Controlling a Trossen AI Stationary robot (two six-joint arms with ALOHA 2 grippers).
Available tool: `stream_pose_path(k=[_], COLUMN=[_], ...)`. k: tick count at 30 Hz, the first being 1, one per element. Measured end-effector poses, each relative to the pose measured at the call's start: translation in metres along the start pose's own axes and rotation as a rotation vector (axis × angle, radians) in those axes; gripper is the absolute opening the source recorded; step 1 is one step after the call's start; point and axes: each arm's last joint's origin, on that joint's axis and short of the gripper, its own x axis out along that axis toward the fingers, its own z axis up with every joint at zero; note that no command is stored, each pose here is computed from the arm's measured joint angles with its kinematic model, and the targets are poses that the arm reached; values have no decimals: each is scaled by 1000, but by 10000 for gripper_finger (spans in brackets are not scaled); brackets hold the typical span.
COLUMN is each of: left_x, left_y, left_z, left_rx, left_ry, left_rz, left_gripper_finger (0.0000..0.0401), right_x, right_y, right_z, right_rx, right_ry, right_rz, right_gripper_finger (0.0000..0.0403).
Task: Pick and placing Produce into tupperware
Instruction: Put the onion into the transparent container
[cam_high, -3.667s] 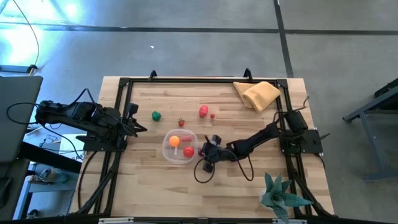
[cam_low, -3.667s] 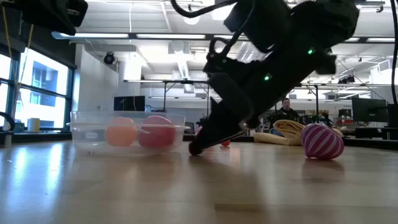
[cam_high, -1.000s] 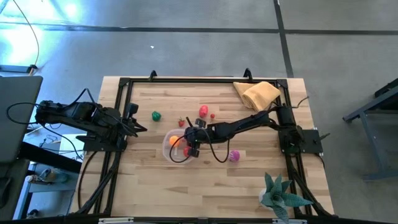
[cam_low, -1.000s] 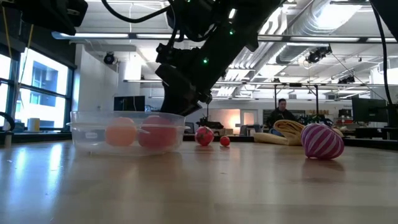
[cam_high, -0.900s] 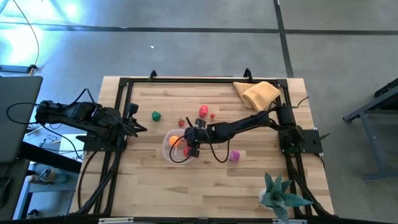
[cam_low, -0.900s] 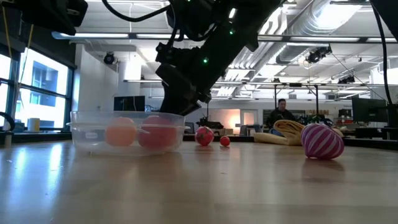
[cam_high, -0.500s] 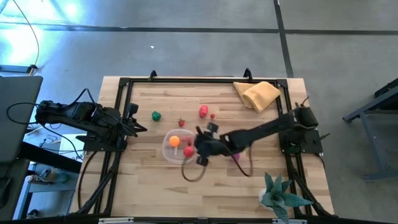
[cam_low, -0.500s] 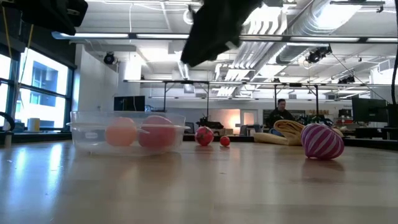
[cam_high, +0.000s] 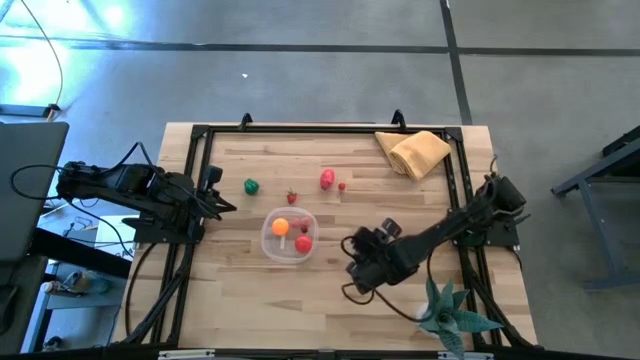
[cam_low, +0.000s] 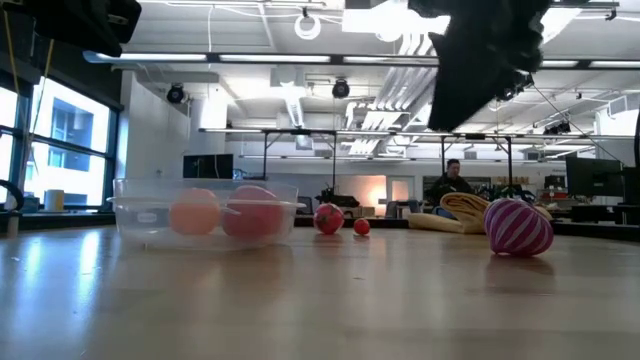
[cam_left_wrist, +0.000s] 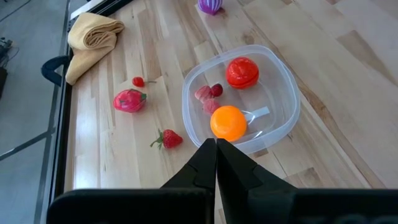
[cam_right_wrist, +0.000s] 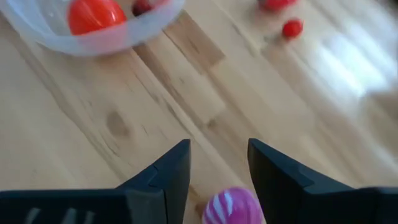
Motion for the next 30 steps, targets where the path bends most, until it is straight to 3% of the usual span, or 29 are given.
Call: stream_pose_path(k=[8, 13, 21, 30], left_x=[0, 0, 0, 0], left_y=[0, 0, 0, 0], left_z=[0, 0, 0, 0], left_rx=[0, 0, 0, 0], left_ry=[0, 0, 1, 1], left_rz=[0, 0, 0, 0], left_gripper_finger=[3, 3, 3, 3], right_x=[3, -3, -10, -4], right_y=[0, 3, -5, -7], right_z=[-31, -40, -51, -57], right_rx=[91, 71, 136, 132], right_ry=[36, 51, 79, 98], right_rz=[-20, 0, -84, -95], right_gripper_finger=[198, 243, 310, 367])
